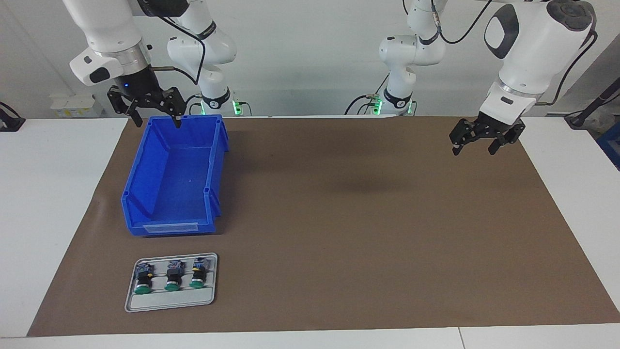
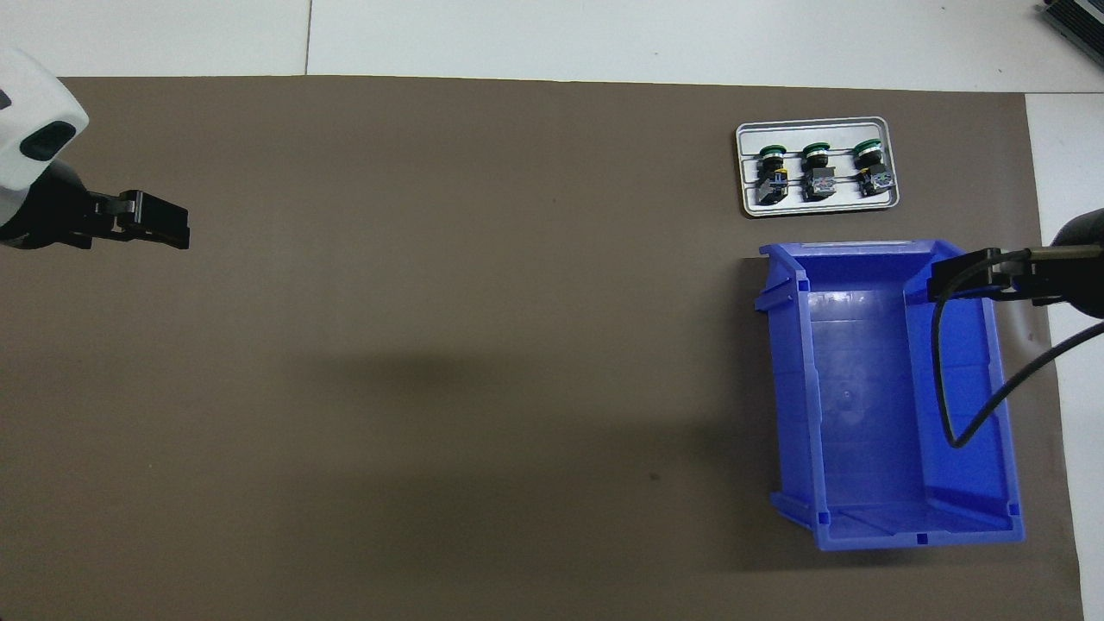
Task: Place and press button with both arms
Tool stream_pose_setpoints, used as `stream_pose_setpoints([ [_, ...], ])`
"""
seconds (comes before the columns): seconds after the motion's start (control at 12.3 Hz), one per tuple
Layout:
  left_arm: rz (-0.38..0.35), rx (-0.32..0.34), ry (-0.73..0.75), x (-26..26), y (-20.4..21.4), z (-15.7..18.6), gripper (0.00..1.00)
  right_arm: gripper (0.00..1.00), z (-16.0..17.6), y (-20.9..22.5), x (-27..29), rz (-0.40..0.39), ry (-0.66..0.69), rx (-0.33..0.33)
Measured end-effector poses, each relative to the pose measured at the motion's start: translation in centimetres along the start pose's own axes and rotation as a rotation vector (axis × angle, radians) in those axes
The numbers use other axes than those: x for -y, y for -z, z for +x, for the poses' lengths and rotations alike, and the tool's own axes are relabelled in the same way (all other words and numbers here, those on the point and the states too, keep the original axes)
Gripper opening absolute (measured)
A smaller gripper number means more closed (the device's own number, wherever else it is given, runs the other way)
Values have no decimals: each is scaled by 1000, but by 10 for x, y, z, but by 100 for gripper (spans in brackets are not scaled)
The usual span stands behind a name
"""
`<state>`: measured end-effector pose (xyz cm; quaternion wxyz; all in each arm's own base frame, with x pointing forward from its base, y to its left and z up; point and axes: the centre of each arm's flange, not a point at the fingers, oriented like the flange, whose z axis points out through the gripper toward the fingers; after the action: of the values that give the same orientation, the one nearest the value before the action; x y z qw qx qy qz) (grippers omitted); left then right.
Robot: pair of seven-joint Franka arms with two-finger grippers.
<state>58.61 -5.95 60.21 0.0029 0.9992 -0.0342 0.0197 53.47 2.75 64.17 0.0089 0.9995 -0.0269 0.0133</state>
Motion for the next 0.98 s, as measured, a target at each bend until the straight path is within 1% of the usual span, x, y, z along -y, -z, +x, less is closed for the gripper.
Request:
stream_pose_setpoints([
  [0.33, 0, 0, 0, 0, 0, 0, 100, 99, 4, 2, 2, 4, 3, -35],
  [0.49, 0, 0, 0, 0, 0, 0, 100, 98, 17, -8, 3, 8, 3, -62],
  [0.65, 0, 0, 0, 0, 0, 0, 100, 97, 36, -29, 3, 11, -1, -83],
  [0.98, 0, 0, 0, 0, 0, 0, 100, 97, 91, -91, 1, 14, -13, -78],
])
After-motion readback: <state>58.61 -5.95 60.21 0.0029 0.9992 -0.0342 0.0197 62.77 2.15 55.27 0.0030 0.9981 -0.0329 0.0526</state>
